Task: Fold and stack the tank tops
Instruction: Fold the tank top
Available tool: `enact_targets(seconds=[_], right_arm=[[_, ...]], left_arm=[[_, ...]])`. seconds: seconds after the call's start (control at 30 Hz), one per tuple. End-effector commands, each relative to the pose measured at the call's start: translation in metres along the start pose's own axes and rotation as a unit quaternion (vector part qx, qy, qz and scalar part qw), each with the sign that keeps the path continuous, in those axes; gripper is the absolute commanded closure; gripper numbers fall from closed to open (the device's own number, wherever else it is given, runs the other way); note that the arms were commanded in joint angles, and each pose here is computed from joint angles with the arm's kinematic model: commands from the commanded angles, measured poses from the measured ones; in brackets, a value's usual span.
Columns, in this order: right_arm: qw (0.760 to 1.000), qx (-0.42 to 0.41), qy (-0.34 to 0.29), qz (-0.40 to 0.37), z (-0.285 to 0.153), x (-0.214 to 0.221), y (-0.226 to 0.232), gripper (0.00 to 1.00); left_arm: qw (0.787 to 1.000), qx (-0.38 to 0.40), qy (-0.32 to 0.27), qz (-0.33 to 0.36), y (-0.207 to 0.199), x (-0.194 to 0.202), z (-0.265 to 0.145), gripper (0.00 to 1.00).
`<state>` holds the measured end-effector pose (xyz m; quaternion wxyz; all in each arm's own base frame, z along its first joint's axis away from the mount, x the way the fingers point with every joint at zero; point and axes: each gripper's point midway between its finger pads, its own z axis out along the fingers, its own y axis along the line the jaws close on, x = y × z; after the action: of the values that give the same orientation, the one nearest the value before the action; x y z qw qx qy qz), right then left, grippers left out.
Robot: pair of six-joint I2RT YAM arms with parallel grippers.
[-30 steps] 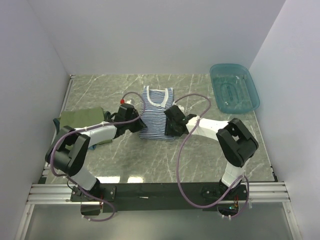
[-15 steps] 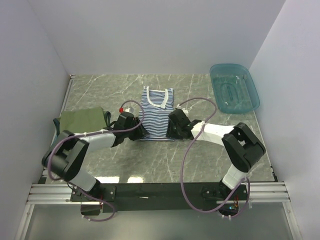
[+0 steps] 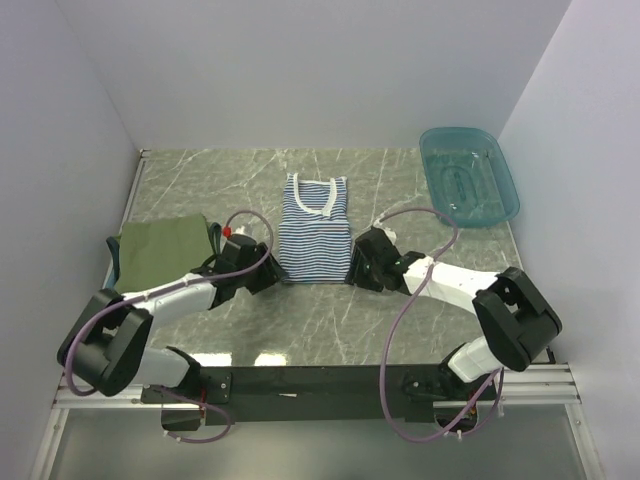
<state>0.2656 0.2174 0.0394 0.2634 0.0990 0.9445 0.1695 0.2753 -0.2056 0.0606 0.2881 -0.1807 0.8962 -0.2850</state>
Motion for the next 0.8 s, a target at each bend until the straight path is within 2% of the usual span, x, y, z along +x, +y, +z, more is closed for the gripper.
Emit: enact_targets(seconds=[0.0, 0.37, 0.53, 0.67, 0.73, 0.77], right_arm=[[1.0, -0.013, 0.003, 0.024, 0.004, 0.005, 0.002, 0.46], [0.998, -0.008, -0.004, 0.062, 0.024, 0.006, -0.004, 0.47], [0.997, 0.002, -0.001, 0.077, 0.034, 0.008, -0.012, 0.51], [0.997, 0.011, -0.001, 0.075, 0.041, 0.008, -0.014, 0.57], [0.998, 0.017, 0.001, 0.067, 0.043, 0.01, -0.016, 0.67], [0.998, 0.022, -0.003, 0.066, 0.044, 0.008, -0.018, 0.78]], left_arm=[[0.999, 0.018, 0.02, -0.022, 0.003, 0.014, 0.007, 0.44], [0.998, -0.009, 0.021, -0.055, 0.027, 0.026, 0.034, 0.47], [0.997, -0.047, 0.015, -0.059, 0.043, 0.026, 0.044, 0.53], [0.997, -0.06, 0.015, -0.049, 0.048, 0.026, 0.047, 0.6], [0.997, -0.062, 0.017, -0.041, 0.049, 0.026, 0.047, 0.67], [0.997, -0.063, 0.017, -0.04, 0.049, 0.026, 0.048, 0.74]])
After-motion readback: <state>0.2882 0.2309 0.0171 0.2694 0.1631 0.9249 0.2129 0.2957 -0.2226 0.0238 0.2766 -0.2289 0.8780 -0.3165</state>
